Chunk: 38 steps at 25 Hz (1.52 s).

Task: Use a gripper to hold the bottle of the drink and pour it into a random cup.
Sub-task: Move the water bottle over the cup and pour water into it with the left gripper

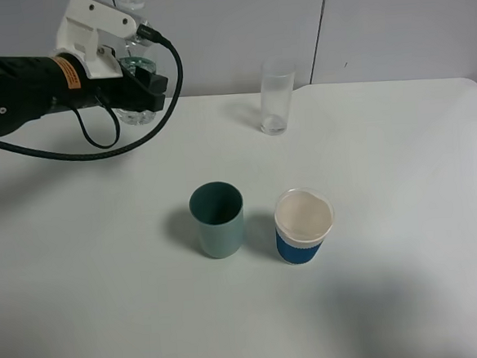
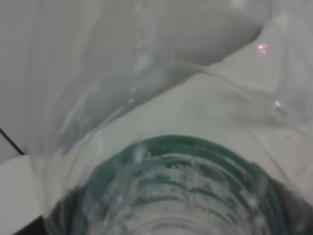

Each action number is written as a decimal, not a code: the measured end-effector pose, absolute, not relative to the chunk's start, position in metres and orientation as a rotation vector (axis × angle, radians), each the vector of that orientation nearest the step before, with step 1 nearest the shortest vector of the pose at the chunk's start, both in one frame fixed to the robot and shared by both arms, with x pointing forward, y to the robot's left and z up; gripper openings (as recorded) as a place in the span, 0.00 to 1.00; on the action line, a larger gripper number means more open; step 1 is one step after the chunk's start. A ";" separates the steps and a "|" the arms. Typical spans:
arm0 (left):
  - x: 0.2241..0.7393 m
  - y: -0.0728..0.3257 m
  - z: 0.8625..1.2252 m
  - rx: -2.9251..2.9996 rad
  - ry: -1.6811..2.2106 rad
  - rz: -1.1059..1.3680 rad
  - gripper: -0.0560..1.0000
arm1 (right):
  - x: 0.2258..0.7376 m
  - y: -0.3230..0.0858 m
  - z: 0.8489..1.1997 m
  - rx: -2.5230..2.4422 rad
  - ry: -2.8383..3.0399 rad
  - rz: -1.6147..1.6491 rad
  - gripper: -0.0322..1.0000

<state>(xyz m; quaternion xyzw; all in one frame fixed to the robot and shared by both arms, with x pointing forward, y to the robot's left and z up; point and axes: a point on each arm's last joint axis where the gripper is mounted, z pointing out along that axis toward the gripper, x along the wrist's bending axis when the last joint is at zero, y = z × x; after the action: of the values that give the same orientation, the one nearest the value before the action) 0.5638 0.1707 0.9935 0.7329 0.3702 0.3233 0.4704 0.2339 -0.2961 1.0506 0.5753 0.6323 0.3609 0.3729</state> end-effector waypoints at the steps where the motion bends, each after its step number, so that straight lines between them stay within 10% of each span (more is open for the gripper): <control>1: 0.562 0.172 1.000 1.785 0.905 0.802 0.57 | 0.234 -0.296 1.051 1.474 1.620 0.925 0.75; 38: 0.604 0.127 0.980 1.922 1.062 1.120 0.57 | 0.234 -0.296 1.051 1.474 1.620 0.925 0.75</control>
<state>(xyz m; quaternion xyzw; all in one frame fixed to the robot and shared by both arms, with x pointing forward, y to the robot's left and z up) 0.6045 0.1273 0.9800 0.7356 0.4065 0.4285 0.3317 0.2339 -0.2961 1.0506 0.5753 0.6323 0.3609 0.3729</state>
